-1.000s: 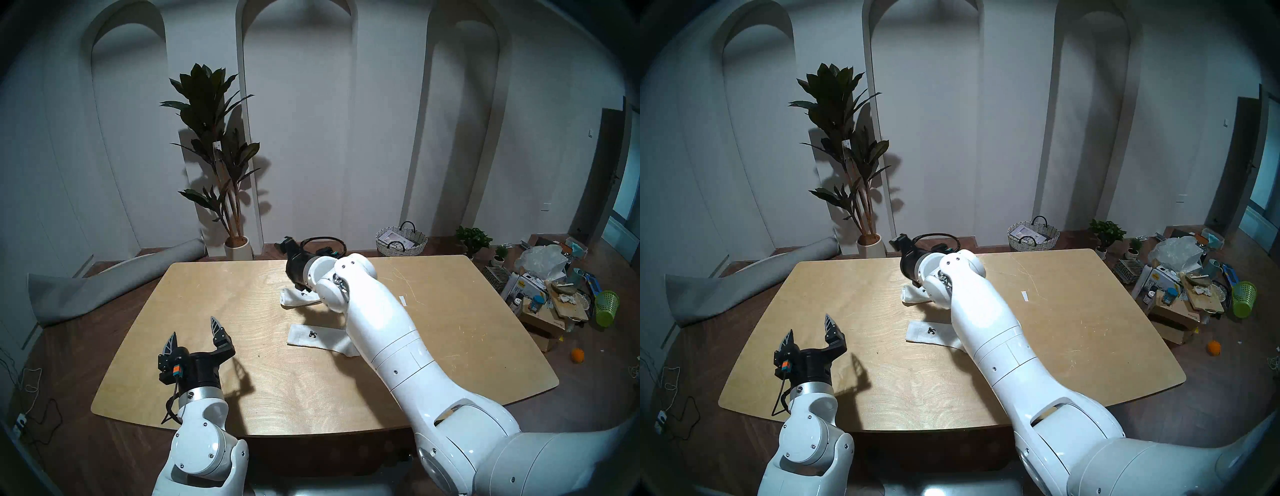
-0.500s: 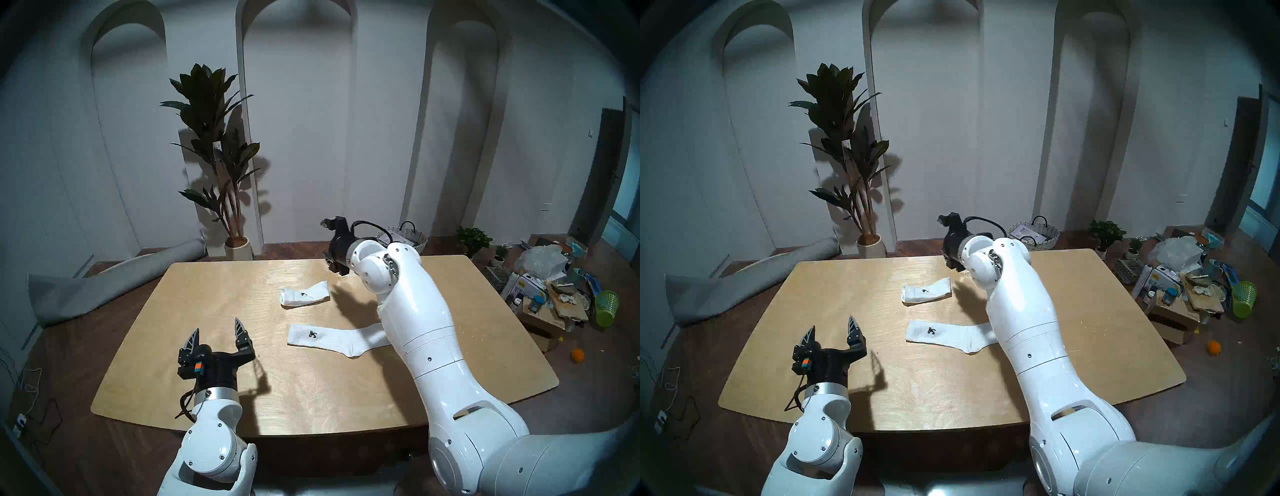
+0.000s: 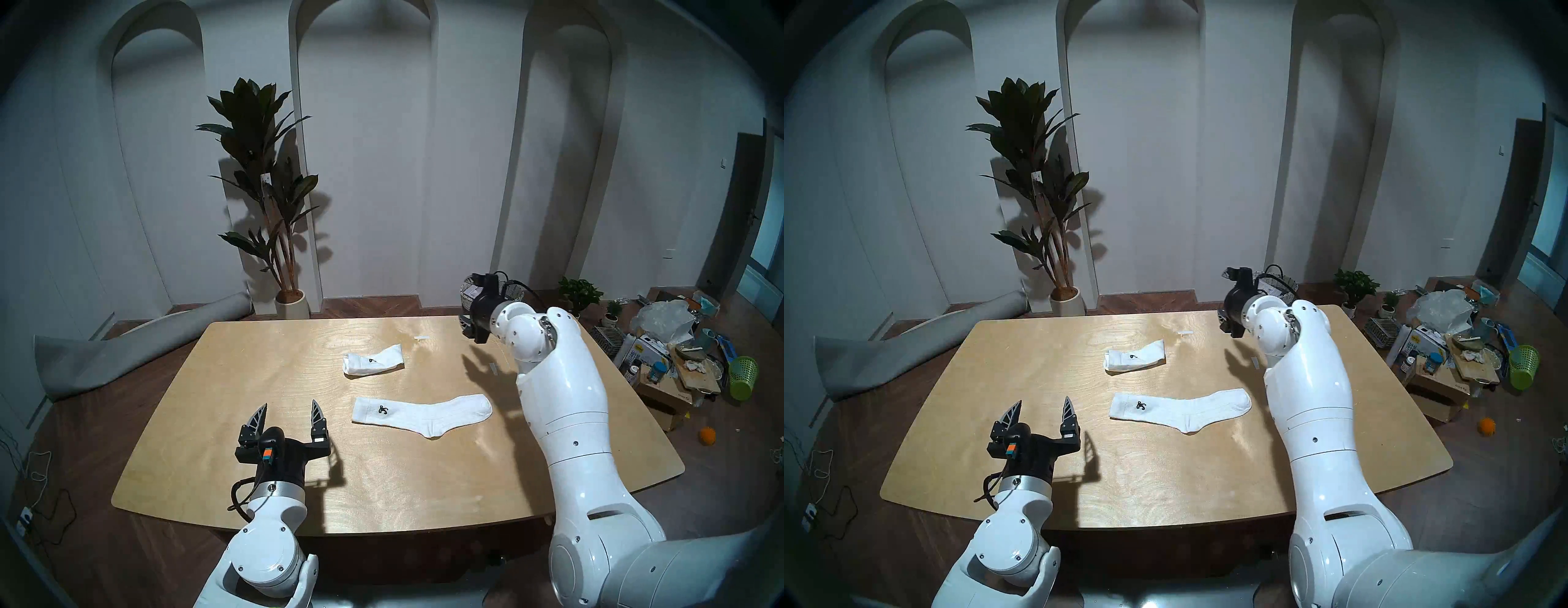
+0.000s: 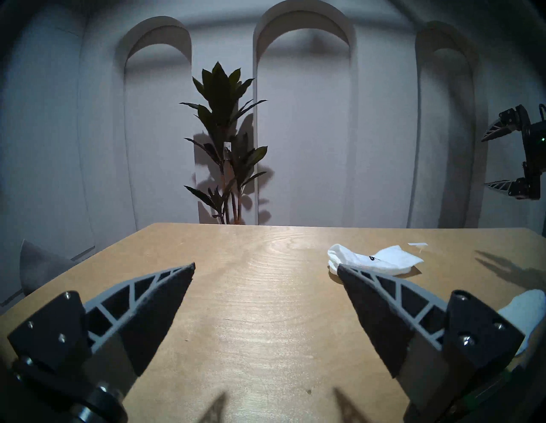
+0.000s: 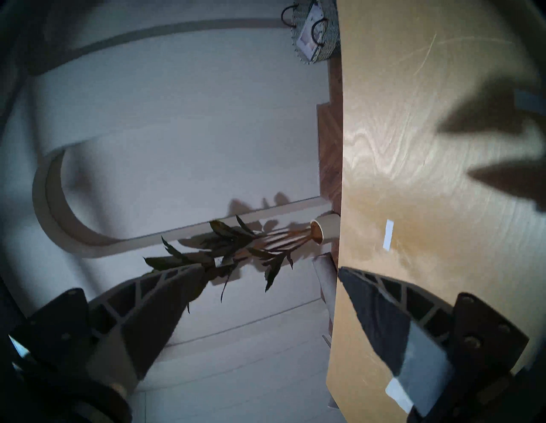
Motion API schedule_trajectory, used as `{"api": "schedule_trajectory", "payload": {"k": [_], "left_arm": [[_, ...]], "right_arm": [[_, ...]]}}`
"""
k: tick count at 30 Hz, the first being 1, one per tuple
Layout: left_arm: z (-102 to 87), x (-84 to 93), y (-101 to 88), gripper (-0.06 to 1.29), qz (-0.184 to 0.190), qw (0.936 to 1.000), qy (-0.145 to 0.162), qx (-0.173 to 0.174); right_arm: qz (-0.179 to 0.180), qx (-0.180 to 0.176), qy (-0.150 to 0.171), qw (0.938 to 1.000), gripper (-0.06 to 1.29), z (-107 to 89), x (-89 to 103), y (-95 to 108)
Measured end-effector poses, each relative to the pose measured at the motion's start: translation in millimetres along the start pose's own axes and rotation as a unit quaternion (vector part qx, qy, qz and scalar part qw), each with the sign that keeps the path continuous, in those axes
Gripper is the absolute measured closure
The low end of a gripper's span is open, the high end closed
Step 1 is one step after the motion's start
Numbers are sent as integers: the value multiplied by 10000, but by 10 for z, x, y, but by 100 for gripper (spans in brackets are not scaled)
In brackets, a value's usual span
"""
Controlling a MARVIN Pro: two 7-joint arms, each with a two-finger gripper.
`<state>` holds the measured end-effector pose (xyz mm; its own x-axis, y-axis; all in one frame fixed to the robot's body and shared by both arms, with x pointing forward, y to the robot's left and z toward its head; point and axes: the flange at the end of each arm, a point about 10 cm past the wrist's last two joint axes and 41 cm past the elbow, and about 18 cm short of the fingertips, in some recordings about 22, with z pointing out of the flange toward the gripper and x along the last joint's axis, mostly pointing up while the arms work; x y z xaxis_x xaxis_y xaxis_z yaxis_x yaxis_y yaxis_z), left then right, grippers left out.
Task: Fold socks in half once and place them neatly on the table
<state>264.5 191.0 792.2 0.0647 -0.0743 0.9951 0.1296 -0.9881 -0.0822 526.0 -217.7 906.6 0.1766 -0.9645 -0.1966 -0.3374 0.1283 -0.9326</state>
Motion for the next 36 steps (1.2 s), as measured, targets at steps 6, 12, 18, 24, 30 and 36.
{"api": "schedule_trajectory", "payload": {"k": [6, 12, 18, 24, 30, 36], "left_arm": [[59, -23, -169, -2, 566, 9984, 52, -14], [123, -26, -331, -2, 1181, 9929, 123, -50], [174, -17, -438, -2, 1769, 9839, 209, -142], [224, 2, -510, -2, 2503, 9669, 356, -334], [265, 24, -551, -2, 3265, 9419, 542, -577], [291, 30, -559, -2, 4046, 9074, 748, -855]], "right_arm": [[333, -45, 236, 9992, 0, -120, 276, 16], [703, -105, 387, 9967, 0, -245, 481, 34], [1020, -131, 475, 9936, 0, -369, 628, 22], [1074, -6, 565, 9926, 0, -544, 761, -167], [877, 122, 589, 9943, 0, -725, 813, -446], [518, 34, 520, 9973, 0, -849, 767, -661]]}}
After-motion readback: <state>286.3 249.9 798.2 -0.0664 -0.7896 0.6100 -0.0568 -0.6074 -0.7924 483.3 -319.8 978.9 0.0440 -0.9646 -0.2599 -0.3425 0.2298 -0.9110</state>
